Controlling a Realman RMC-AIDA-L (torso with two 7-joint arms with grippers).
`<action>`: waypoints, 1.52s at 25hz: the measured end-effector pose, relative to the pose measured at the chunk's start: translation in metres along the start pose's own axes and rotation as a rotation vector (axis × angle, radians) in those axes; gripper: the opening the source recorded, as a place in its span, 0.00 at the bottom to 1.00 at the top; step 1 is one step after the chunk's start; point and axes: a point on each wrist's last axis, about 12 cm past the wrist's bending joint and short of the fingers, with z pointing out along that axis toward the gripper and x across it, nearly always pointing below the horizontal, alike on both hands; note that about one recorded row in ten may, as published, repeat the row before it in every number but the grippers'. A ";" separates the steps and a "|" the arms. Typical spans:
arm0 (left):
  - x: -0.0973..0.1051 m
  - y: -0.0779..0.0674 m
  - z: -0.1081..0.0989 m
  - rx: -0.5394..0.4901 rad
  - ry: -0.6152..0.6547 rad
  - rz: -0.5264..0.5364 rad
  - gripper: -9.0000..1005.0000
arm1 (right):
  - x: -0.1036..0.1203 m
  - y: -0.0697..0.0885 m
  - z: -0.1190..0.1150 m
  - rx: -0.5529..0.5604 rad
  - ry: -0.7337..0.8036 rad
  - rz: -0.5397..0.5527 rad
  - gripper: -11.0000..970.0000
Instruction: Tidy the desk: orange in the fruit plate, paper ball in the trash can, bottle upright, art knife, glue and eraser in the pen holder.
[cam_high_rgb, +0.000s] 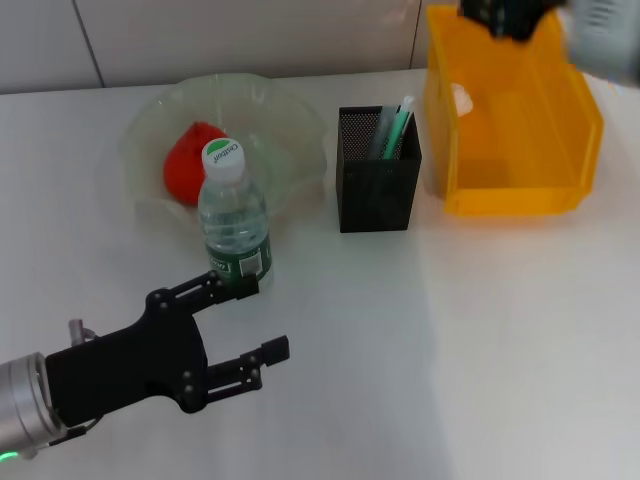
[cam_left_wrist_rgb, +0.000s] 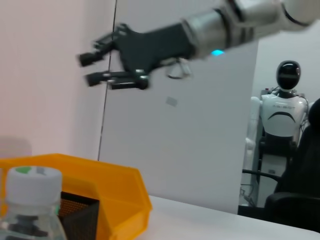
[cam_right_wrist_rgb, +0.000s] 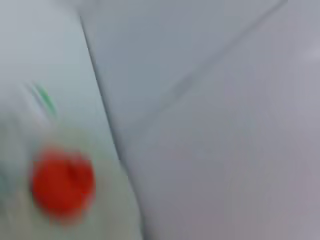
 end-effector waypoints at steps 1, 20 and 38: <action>-0.001 0.001 -0.001 -0.008 -0.002 0.002 0.76 | 0.005 0.013 -0.010 -0.017 -0.078 0.090 0.41; -0.011 0.010 -0.004 0.092 0.077 0.020 0.77 | 0.108 0.180 -0.063 -0.363 -0.587 0.777 0.80; -0.014 0.011 0.007 0.163 0.117 0.001 0.77 | 0.113 0.190 -0.041 -0.427 -0.489 0.757 0.83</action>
